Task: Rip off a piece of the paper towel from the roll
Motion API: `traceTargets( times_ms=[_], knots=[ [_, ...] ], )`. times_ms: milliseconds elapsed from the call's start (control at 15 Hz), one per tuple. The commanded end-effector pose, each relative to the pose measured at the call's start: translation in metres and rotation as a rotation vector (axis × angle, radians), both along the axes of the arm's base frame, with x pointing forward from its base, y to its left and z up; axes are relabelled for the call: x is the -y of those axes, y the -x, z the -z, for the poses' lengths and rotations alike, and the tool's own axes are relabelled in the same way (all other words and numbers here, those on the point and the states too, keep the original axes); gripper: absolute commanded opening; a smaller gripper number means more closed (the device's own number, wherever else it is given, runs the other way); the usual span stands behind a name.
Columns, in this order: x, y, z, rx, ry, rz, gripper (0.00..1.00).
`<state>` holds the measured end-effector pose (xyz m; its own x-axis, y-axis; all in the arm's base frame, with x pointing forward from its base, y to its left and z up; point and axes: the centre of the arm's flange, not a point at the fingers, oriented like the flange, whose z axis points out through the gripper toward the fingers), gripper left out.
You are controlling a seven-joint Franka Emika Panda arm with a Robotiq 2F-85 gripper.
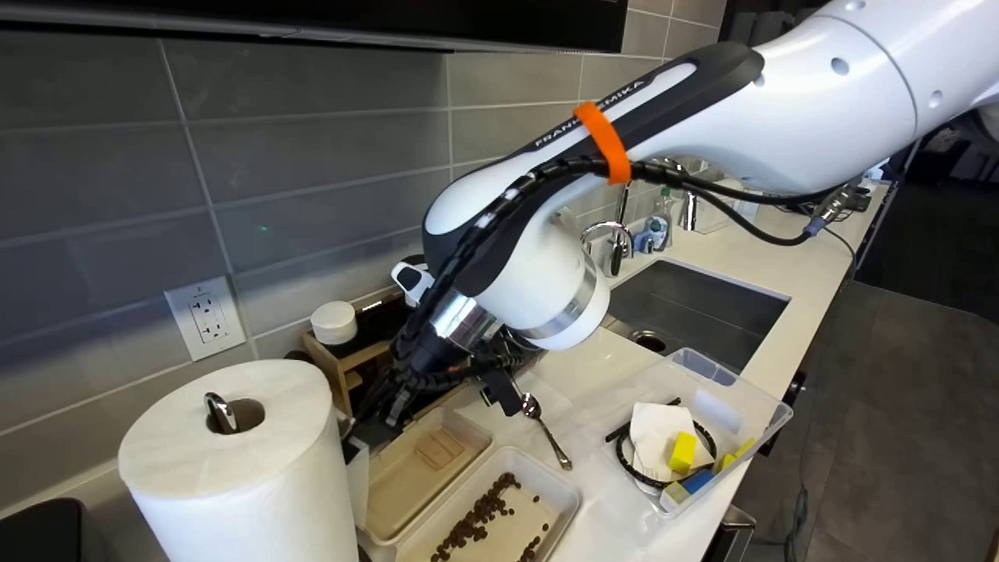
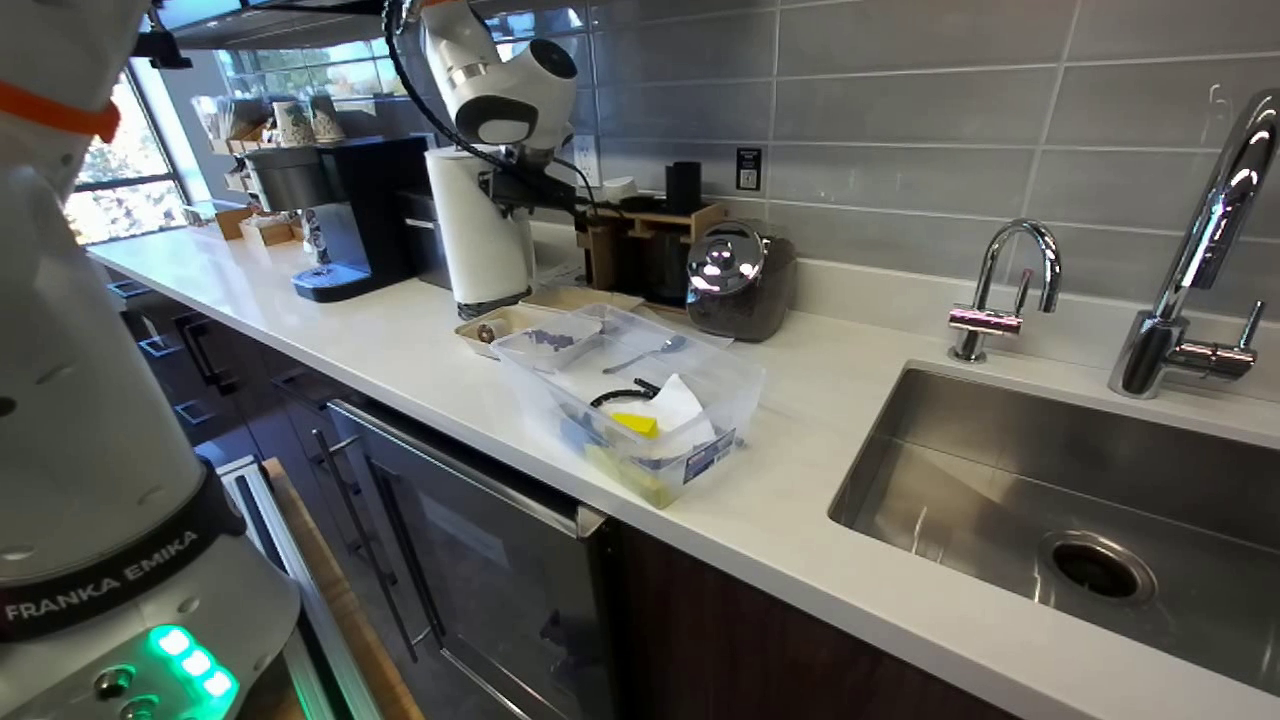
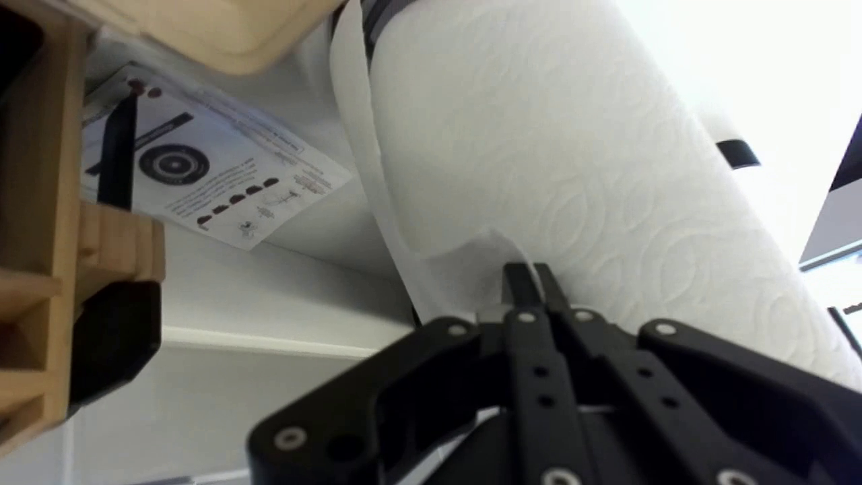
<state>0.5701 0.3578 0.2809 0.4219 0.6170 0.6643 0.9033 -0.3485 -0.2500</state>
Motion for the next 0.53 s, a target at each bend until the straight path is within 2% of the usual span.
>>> traceTargets(
  times_ms=[0,267,467],
  knots=[
    [0.006,0.031,0.05,-0.127,0.0,-0.023,0.0],
    [0.011,0.049,0.076,-0.185,0.008,0.007,0.0],
    [0.009,0.042,0.075,-0.178,0.028,0.002,0.01]
  ],
)
